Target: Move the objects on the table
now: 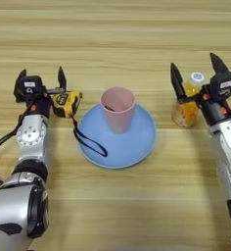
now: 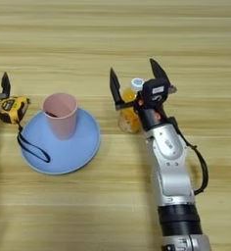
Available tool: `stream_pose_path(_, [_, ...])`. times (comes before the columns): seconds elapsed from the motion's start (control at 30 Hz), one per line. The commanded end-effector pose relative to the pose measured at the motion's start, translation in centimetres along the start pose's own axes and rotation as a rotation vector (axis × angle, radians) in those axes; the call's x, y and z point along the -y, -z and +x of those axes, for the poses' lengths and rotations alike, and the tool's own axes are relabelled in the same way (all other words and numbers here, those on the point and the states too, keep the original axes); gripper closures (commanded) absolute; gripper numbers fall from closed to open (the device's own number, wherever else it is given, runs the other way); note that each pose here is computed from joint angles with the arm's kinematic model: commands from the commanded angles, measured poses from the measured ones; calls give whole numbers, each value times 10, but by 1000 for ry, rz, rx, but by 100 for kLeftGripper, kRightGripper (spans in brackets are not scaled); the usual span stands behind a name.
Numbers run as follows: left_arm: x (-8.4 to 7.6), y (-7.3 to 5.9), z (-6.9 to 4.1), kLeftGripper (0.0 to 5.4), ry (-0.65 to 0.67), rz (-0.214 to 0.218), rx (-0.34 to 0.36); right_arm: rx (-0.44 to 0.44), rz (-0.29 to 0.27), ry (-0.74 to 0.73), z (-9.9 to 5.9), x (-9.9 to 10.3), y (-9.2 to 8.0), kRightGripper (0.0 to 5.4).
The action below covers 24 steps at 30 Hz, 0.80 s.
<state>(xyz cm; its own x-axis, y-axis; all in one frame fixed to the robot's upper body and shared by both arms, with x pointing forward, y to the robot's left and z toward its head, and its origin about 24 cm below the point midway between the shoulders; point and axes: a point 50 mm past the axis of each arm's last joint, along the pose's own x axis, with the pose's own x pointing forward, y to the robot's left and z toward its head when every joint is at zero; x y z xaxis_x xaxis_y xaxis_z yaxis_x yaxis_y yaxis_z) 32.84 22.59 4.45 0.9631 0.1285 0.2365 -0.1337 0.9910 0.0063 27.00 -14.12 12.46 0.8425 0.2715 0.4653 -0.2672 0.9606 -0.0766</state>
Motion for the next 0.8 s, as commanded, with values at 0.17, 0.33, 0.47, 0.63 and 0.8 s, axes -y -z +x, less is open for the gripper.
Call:
stream_pose_path(0.17, [1,0,-1,0,2,9,5,29,-15,-135,-14,-17,-19,2])
stream_pose_path(0.33, [2,0,-1,0,2,10,5,-22,15,-211,-23,-22,-20,2])
stream_pose_path(0.47, [1,0,-1,0,2,10,4,-79,35,-286,-30,-28,-18,2])
stream_pose_path(0.63, [2,0,-1,0,2,10,4,-178,25,-351,-34,-36,-2,2])
stream_pose_path(0.8, [3,0,-1,0,3,10,5,-284,45,-457,-42,-54,18,2])
